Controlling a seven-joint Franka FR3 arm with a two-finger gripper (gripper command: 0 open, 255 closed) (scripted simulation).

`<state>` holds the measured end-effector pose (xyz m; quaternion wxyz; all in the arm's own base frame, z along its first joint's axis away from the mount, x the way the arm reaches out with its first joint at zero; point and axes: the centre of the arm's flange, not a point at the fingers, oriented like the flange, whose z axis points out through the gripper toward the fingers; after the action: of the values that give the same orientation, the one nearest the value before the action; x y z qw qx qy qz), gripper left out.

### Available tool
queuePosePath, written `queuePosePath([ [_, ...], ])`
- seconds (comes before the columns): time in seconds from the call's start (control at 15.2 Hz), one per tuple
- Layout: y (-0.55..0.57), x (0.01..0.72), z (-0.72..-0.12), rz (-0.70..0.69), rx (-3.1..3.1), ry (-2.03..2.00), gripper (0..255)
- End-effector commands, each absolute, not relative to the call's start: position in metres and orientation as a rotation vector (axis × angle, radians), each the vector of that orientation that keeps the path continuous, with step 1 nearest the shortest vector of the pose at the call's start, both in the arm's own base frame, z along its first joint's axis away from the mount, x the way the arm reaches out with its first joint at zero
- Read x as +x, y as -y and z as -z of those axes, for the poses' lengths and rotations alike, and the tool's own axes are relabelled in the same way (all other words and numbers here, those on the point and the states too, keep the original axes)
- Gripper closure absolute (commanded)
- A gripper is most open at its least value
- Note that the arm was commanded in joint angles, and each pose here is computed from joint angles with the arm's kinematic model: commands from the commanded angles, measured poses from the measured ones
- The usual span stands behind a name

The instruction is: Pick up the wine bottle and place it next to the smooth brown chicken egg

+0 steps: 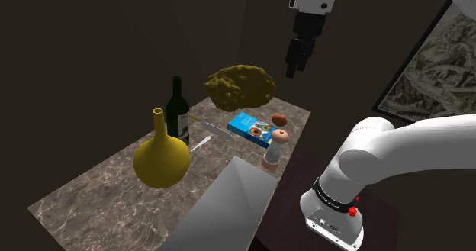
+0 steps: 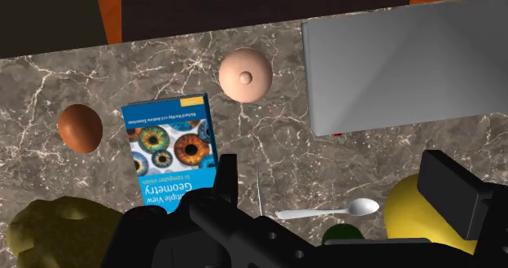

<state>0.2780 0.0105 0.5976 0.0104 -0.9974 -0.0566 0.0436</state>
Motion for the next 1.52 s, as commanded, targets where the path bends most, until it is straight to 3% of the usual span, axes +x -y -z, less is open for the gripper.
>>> queuePosePath([
  [0.0, -0.011, 0.278, -0.598, -0.136, -3.113, 0.177, 0],
  [1.45, -0.155, 0.524, -0.532, -0.151, -3.127, 0.125, 0],
])
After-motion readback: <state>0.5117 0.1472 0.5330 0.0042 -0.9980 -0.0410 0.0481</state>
